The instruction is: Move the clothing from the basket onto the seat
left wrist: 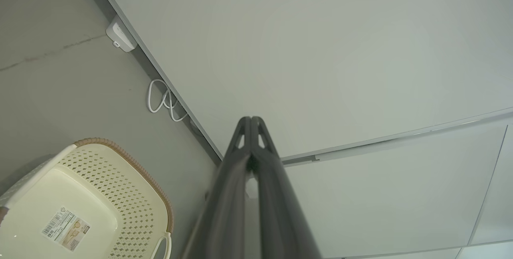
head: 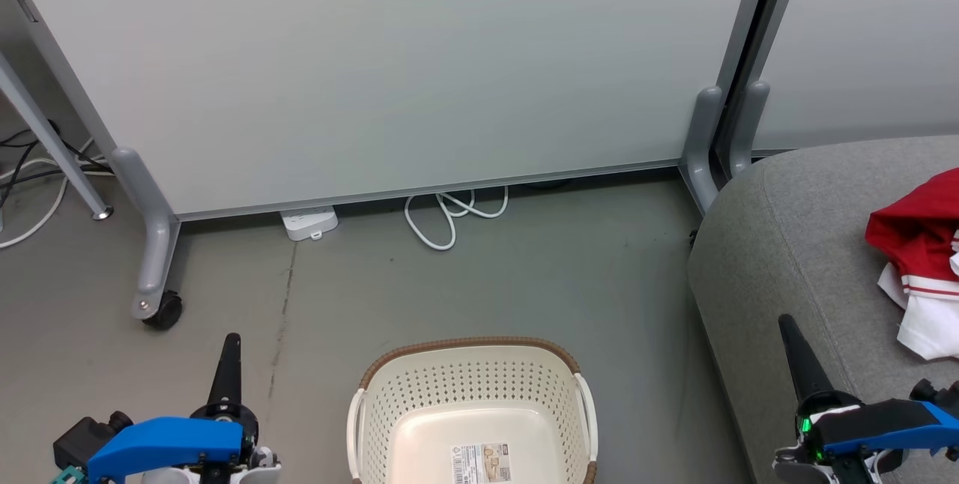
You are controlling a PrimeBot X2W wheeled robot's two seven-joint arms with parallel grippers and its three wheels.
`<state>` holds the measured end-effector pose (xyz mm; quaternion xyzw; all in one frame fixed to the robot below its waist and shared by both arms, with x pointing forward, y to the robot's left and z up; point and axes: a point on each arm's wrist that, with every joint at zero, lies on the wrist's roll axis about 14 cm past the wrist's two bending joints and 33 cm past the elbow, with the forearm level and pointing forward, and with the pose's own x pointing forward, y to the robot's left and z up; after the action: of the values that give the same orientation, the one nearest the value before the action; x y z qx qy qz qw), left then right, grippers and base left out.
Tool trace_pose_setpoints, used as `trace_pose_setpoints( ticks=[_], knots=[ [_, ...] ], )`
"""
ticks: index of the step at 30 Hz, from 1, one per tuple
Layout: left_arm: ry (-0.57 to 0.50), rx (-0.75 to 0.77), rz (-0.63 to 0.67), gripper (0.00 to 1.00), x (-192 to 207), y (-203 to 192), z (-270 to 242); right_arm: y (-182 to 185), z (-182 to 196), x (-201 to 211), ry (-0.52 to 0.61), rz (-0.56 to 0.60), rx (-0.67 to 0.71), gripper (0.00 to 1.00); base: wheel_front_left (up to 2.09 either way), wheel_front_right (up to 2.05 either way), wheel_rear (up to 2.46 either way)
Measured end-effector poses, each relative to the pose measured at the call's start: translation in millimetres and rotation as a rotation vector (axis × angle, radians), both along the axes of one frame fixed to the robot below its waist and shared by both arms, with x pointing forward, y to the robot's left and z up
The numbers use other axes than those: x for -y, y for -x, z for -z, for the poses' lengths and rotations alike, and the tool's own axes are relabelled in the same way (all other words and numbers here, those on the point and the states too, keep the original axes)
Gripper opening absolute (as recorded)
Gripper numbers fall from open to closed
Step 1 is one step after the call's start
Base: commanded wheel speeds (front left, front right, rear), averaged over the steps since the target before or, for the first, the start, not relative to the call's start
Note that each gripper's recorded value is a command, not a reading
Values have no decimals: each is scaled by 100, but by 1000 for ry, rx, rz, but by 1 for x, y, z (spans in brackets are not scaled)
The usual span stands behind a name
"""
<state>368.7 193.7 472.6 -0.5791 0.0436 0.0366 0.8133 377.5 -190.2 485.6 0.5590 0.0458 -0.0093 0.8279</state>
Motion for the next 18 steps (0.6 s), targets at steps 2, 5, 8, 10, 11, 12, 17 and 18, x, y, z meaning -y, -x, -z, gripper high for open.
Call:
trace_pose_setpoints(
  ticks=[2, 5, 8, 10, 11, 12, 17, 18],
  knots=[
    [16, 6, -3, 0, -1, -1, -2, 0, -1, 1, -17, 4, 2, 0, 0, 0, 0],
    [41, 11, -6, 0, -1, -2, -4, -2, -3, 1, -47, 9, 9, 0, 0, 0, 0],
    [64, 15, -5, 0, -1, -3, -5, -3, -4, 2, -73, 13, 14, 0, 0, 0, 0],
    [78, 18, -6, 0, -1, -4, -6, -3, -5, 2, -89, 14, 15, 0, 0, 0, 0],
    [87, 21, -5, 0, -1, -5, -7, -3, -5, 2, -99, 15, 18, 0, 0, 0, 0],
    [94, 23, -7, 0, -2, -5, -8, -4, -6, 2, -108, 17, 21, 0, 0, 0, 0],
    [129, 35, -10, 0, -3, -7, -11, -5, -8, 4, -147, 23, 26, 0, 0, 0, 0],
    [136, 37, -10, 0, -3, -8, -12, -5, -8, 4, -155, 24, 26, 0, 0, 0, 0]
  ],
)
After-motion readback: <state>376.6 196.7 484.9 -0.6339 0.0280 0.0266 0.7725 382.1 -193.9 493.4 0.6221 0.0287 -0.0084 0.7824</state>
